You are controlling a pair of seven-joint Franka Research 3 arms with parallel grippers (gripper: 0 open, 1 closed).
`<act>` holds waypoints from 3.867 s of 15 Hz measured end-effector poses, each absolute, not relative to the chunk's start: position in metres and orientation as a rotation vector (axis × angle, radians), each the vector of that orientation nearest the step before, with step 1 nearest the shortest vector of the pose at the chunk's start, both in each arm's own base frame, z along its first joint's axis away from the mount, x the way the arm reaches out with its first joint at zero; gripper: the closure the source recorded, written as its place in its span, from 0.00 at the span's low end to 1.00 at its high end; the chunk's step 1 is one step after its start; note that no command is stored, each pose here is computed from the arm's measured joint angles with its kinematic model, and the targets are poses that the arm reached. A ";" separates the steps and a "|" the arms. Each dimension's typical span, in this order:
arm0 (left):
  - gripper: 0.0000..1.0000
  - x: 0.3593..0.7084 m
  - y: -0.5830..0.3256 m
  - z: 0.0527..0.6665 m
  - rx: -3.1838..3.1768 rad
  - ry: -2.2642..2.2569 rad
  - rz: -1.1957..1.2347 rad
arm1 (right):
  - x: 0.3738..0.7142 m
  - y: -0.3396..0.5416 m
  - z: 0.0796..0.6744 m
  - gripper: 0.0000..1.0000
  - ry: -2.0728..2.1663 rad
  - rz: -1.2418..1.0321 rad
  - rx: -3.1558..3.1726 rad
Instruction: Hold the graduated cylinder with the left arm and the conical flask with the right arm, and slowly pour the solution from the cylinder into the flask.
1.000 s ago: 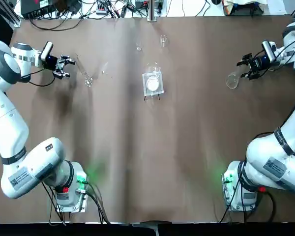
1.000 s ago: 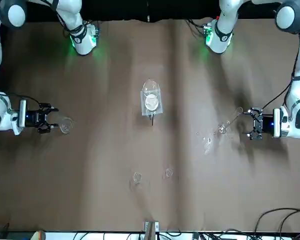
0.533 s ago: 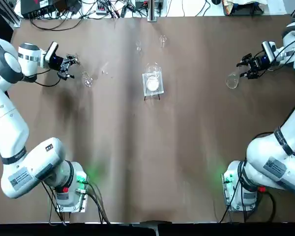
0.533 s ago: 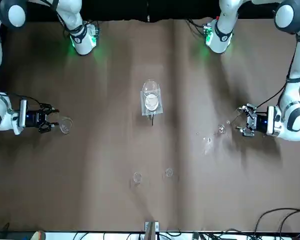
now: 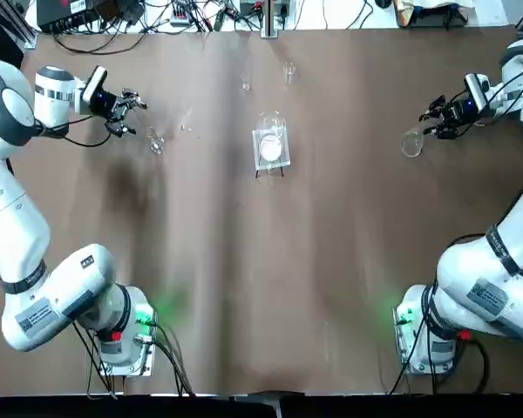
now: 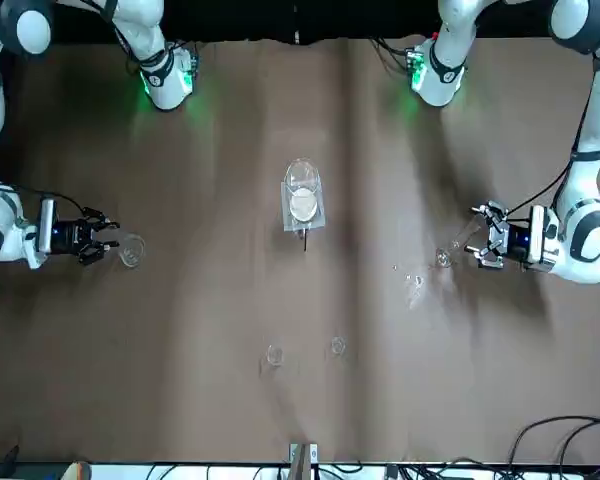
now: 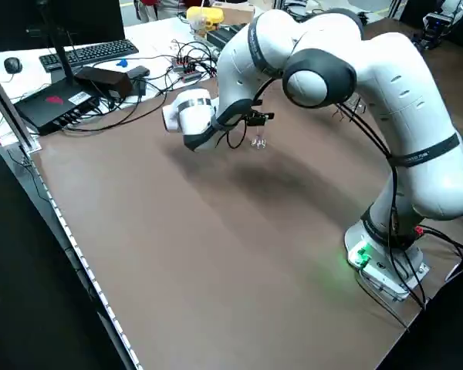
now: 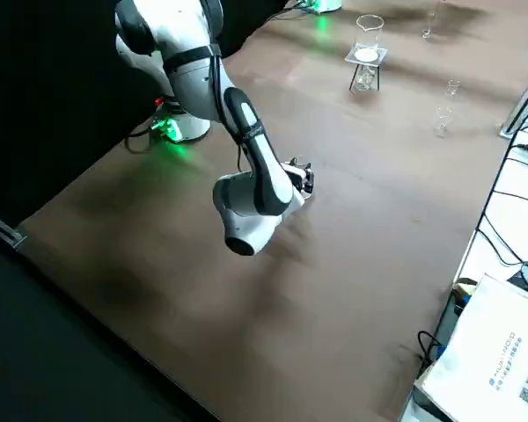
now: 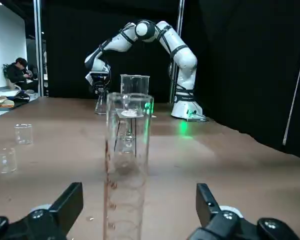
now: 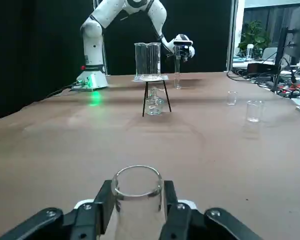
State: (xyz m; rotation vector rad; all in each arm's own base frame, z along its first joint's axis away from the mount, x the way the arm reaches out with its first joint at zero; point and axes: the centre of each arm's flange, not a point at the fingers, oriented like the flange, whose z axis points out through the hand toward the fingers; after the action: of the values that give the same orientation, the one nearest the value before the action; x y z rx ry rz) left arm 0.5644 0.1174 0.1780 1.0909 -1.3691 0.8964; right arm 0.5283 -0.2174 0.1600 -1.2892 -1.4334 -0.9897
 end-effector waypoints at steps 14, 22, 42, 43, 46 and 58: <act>0.01 0.558 0.102 0.168 1.152 -1.399 0.886 | 0.530 -0.216 0.161 0.61 -1.482 -0.974 -1.264; 0.05 0.558 0.104 0.165 1.146 -1.429 0.914 | 0.544 -0.220 0.191 0.61 -1.552 -0.880 -1.306; 0.66 0.560 0.112 0.162 1.159 -1.462 0.969 | 0.578 -0.163 0.382 0.61 -1.541 -0.647 -1.457; 0.66 0.560 0.112 0.162 1.162 -1.458 0.967 | 0.579 -0.155 0.391 0.61 -1.558 -0.642 -1.453; 0.66 0.560 0.112 0.163 1.165 -1.454 0.968 | 0.583 -0.129 0.409 0.61 -1.618 -0.619 -1.427; 0.66 0.592 0.083 0.265 1.198 -1.578 0.944 | 0.590 -0.054 0.467 0.61 -1.776 -0.564 -1.375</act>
State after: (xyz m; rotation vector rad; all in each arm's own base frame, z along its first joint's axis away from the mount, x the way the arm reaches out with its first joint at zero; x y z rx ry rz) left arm 0.5919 0.0830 0.2651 1.1978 -1.5783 0.9445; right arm 0.5900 -0.0543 0.4674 -1.3750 -1.7760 -0.5644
